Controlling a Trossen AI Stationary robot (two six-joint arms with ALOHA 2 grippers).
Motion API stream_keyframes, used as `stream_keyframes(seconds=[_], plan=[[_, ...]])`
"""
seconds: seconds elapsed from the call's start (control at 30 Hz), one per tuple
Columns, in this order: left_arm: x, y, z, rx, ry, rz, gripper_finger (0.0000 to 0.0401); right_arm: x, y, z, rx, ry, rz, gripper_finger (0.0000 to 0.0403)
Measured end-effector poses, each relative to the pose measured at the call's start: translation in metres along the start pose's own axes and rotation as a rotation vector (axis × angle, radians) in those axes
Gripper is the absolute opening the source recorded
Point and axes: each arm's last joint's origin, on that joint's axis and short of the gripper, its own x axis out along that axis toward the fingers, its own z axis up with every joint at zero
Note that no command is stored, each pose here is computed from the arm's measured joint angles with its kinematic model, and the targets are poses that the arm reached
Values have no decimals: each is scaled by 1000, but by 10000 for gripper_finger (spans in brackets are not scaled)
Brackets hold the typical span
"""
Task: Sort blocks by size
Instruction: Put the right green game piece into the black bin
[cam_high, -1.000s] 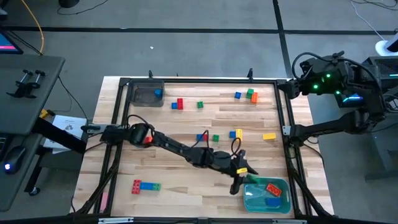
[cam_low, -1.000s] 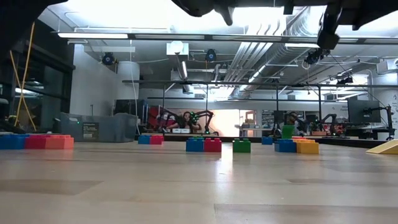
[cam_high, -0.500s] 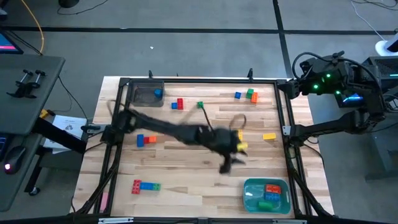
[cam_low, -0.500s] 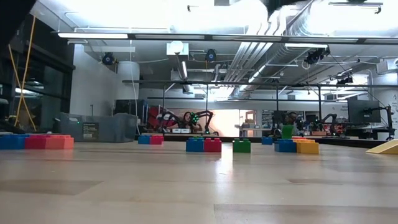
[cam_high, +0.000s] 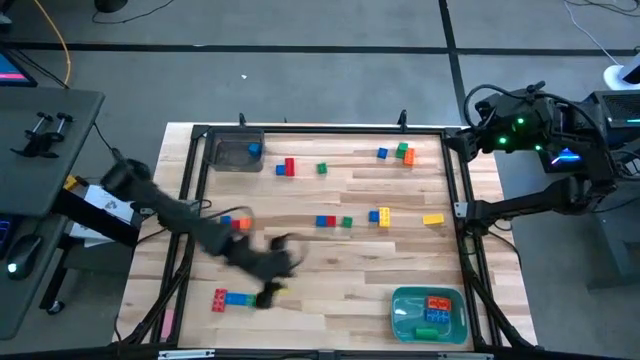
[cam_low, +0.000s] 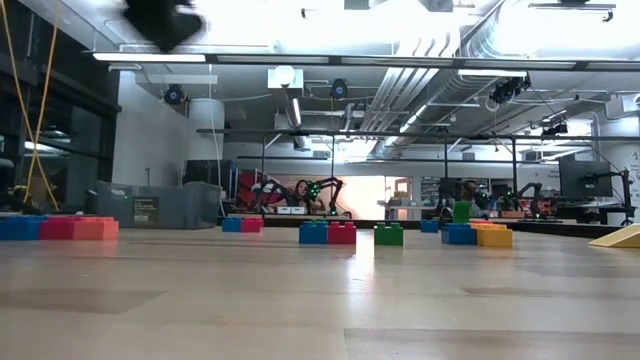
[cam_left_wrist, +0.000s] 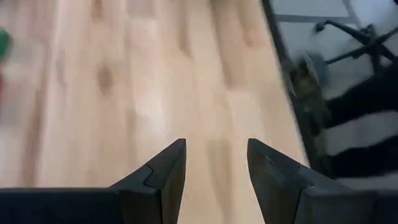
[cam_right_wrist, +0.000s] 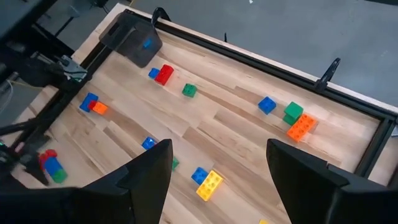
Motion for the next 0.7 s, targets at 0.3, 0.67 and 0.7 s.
stream_keyframes(seconds=[0.3, 0.67, 0.7], plan=[[0, -38, -78, 71, 179, -49, 169, 11, 6, 4, -18, 29, -18, 256], [30, -38, -97, -15, 308, 31, 251, 24, 14, 8, -55, 65, -35, 256], [30, -38, -98, -16, 314, 36, 259, 25, 14, 9, -62, 68, -37, 256]])
